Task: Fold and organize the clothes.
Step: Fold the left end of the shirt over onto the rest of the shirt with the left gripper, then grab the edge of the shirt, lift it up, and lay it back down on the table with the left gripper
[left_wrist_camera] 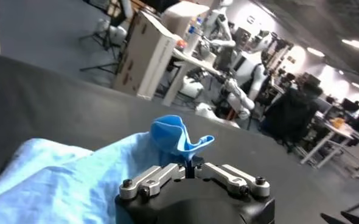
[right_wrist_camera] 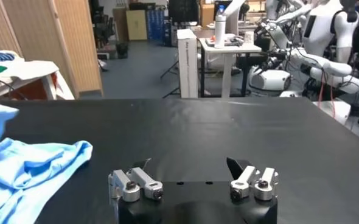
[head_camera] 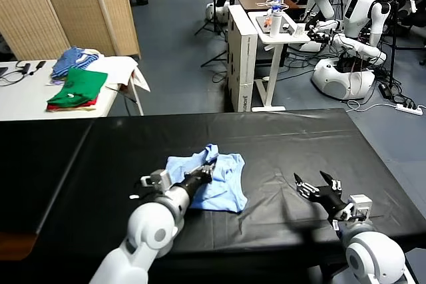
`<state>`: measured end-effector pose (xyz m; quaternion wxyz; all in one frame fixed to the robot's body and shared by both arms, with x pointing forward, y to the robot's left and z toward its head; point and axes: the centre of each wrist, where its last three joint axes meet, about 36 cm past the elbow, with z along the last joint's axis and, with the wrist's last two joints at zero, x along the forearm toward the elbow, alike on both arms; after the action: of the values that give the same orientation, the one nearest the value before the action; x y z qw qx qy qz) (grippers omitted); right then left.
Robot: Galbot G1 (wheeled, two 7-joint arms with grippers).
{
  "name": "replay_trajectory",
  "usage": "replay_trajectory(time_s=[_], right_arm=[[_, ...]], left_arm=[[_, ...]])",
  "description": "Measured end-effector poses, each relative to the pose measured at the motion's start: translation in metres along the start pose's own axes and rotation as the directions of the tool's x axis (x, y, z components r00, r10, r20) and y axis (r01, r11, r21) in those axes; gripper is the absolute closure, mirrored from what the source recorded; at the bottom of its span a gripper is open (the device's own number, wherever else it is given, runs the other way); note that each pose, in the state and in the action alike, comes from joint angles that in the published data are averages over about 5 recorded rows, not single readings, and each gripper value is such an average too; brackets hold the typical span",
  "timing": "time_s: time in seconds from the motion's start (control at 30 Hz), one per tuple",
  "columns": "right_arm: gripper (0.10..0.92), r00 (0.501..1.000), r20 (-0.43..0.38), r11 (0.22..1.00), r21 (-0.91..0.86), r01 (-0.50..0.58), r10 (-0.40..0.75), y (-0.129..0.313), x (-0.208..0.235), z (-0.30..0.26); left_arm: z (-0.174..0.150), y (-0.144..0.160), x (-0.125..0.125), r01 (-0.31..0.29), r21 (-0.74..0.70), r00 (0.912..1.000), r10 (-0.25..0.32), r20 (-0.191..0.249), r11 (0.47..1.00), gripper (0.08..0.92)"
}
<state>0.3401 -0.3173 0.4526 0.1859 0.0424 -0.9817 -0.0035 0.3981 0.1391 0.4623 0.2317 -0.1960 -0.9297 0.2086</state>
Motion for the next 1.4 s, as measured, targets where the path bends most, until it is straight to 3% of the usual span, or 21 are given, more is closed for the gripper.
replay_trajectory(time_s=[0.5,0.6,0.87,0.97,1.17,1.3,1.4], right_arm=[[0.115,1.000,-0.006,0.999,0.026,0.029,-0.029,0.004,0.000,0.001],[0.115,0.999,-0.004,0.998,0.040,0.043,-0.042,0.007,-0.002,-0.001],[0.115,0.994,-0.009,0.992,0.057,0.112,-0.112,0.018,-0.008,-0.005],[0.115,0.988,-0.018,0.987,0.052,0.154,-0.154,0.024,-0.012,-0.006],[0.115,0.974,-0.036,0.973,0.062,0.224,-0.222,0.041,-0.025,-0.006],[0.115,0.962,-0.047,0.959,0.079,0.273,-0.270,0.058,-0.037,-0.004],[0.115,0.951,-0.051,0.947,0.091,0.309,-0.306,0.069,-0.044,-0.004]], left_arm=[[0.018,-0.010,-0.022,0.015,0.000,0.9997,-0.015,-0.021,1.000,0.813],[0.021,-0.014,-0.027,0.016,0.010,0.9997,-0.016,-0.019,1.000,0.720],[0.028,-0.025,-0.032,-0.011,0.080,0.9997,0.013,-0.021,0.997,0.224],[0.024,-0.024,-0.028,-0.016,0.085,0.9999,0.017,-0.001,0.996,0.117],[0.008,0.000,-0.012,0.009,-0.020,0.9957,-0.008,0.093,1.000,0.093],[-0.001,0.030,0.004,0.087,-0.098,0.9891,-0.075,0.127,0.991,0.092],[-0.006,0.053,0.016,0.158,-0.169,0.9796,-0.133,0.151,0.973,0.092]])
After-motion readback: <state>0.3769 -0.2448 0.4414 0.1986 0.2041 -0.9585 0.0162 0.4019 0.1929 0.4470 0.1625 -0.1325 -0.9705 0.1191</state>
